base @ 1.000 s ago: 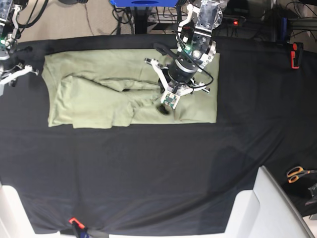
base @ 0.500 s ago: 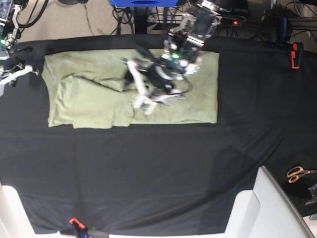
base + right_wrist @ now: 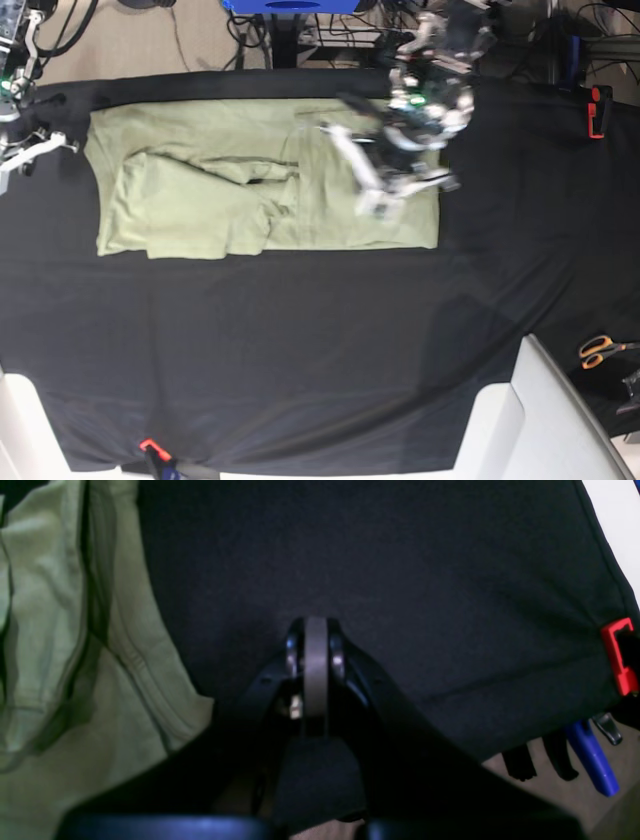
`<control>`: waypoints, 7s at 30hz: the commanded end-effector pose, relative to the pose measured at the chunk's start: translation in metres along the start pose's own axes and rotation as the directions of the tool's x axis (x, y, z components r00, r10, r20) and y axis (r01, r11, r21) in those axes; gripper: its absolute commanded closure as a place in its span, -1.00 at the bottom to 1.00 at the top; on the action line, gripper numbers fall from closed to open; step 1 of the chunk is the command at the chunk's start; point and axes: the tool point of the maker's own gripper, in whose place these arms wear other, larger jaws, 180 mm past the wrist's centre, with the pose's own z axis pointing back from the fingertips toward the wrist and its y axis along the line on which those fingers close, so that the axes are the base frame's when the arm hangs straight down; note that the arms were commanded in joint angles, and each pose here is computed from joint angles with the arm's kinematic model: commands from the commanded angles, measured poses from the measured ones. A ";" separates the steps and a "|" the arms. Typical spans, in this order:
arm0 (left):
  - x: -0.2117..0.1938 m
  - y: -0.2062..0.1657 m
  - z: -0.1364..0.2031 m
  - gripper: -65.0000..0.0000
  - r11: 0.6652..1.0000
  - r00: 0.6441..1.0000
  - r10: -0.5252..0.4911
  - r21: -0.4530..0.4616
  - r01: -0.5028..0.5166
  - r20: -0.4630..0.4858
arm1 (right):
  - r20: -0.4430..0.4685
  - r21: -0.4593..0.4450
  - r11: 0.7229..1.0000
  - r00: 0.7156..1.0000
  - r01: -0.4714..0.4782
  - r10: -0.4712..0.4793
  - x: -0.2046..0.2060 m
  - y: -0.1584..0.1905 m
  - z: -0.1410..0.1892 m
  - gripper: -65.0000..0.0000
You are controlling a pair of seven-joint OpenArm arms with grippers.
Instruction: Fold the T-shirt properly
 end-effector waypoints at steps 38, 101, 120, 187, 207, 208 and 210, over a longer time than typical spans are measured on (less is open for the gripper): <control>-0.096 0.209 0.110 1.00 0.843 0.926 0.357 0.384 -0.377 0.126 | -0.520 0.563 0.618 0.817 0.548 -0.250 -0.032 0.065 -0.025 -0.69; -0.111 0.214 0.104 1.00 0.828 0.916 0.387 0.399 -0.395 0.104 | -0.566 0.662 0.531 0.817 0.529 -0.108 -0.026 0.143 -0.021 1.00; -0.110 0.215 0.104 1.00 0.827 0.916 0.387 0.400 -0.395 0.106 | -0.439 0.546 0.721 0.879 0.427 -0.188 0.004 0.077 -0.018 0.99; -0.118 0.215 0.103 1.00 0.822 0.912 0.399 0.406 -0.400 0.090 | -0.171 0.638 0.768 0.960 -0.065 0.223 -0.007 0.367 0.120 0.99; -0.115 0.217 0.100 1.00 0.820 0.911 0.401 0.405 -0.405 0.098 | -0.124 0.697 0.705 0.946 -0.131 0.299 -0.013 0.388 0.130 0.66; -0.115 0.217 0.100 1.00 0.820 0.911 0.401 0.405 -0.405 0.098 | -0.122 0.699 0.702 0.945 -0.136 0.305 -0.014 0.390 0.131 0.50; -0.115 0.217 0.101 1.00 0.819 0.911 0.401 0.406 -0.405 0.099 | -0.124 0.701 0.700 0.942 -0.139 0.312 -0.016 0.390 0.131 0.20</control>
